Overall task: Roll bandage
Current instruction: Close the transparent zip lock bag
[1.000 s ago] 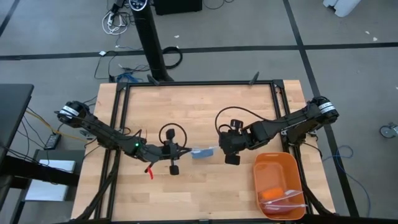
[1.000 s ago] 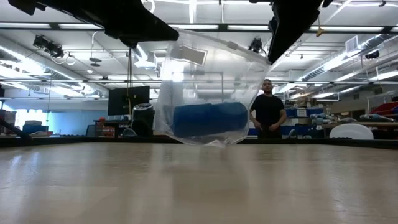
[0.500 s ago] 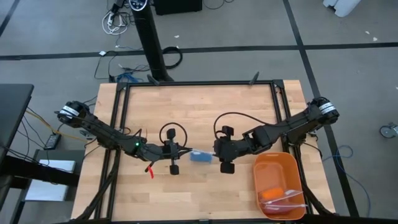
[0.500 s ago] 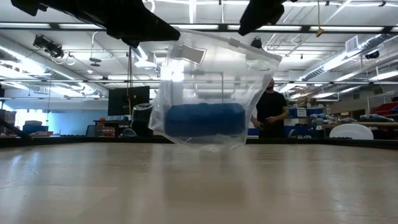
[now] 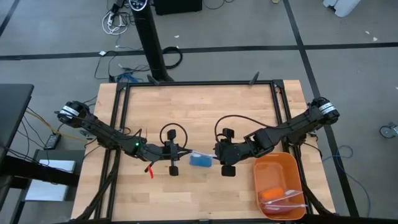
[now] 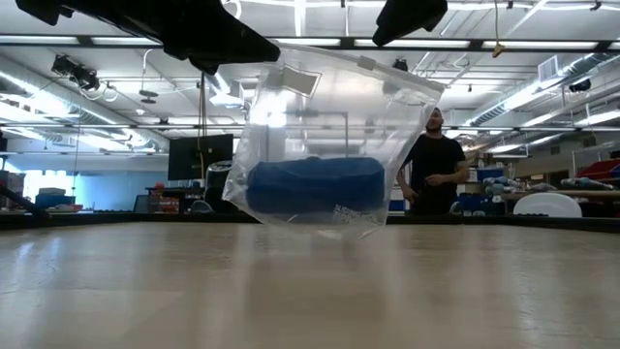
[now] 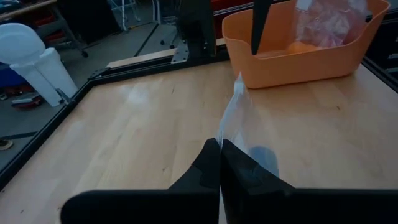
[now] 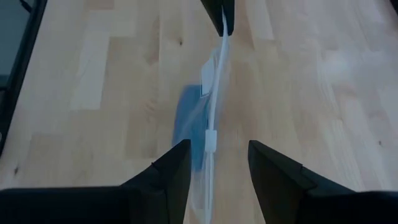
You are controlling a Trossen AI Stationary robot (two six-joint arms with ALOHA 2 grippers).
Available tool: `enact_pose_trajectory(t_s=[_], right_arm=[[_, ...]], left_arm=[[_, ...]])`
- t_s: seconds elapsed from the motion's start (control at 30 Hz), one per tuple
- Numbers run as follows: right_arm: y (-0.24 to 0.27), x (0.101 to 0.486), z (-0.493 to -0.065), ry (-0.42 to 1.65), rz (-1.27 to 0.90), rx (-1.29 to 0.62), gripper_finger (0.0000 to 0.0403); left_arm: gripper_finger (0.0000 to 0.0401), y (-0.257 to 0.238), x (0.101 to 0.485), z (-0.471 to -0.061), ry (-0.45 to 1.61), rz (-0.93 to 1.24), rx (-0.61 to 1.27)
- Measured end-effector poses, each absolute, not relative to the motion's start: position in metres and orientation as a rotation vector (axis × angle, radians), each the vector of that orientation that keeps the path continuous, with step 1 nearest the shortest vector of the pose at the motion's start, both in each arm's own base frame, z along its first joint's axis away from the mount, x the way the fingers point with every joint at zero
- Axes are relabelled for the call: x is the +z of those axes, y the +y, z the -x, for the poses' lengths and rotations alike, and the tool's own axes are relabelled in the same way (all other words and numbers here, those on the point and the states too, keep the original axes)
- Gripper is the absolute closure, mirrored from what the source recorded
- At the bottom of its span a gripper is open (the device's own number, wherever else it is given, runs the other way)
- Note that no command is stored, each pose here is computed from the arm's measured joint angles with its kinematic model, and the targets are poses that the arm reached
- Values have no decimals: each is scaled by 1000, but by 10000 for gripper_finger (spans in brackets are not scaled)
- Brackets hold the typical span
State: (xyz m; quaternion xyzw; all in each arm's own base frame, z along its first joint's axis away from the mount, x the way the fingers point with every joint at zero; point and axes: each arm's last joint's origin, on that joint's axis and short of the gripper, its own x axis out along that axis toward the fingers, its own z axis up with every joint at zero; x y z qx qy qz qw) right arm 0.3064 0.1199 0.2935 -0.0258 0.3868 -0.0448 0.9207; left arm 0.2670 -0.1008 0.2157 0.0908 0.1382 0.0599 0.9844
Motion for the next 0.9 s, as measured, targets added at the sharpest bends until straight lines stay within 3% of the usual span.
enact_pose_trajectory(t_s=[0.67, 0.9], right_arm=[[118, 296, -312, 757, -9, -70, 244], [112, 279, -317, 815, -20, -118, 252]], left_arm=[[398, -101, 216, -267, 273, -181, 129], [398, -101, 221, -268, 224, -156, 136]])
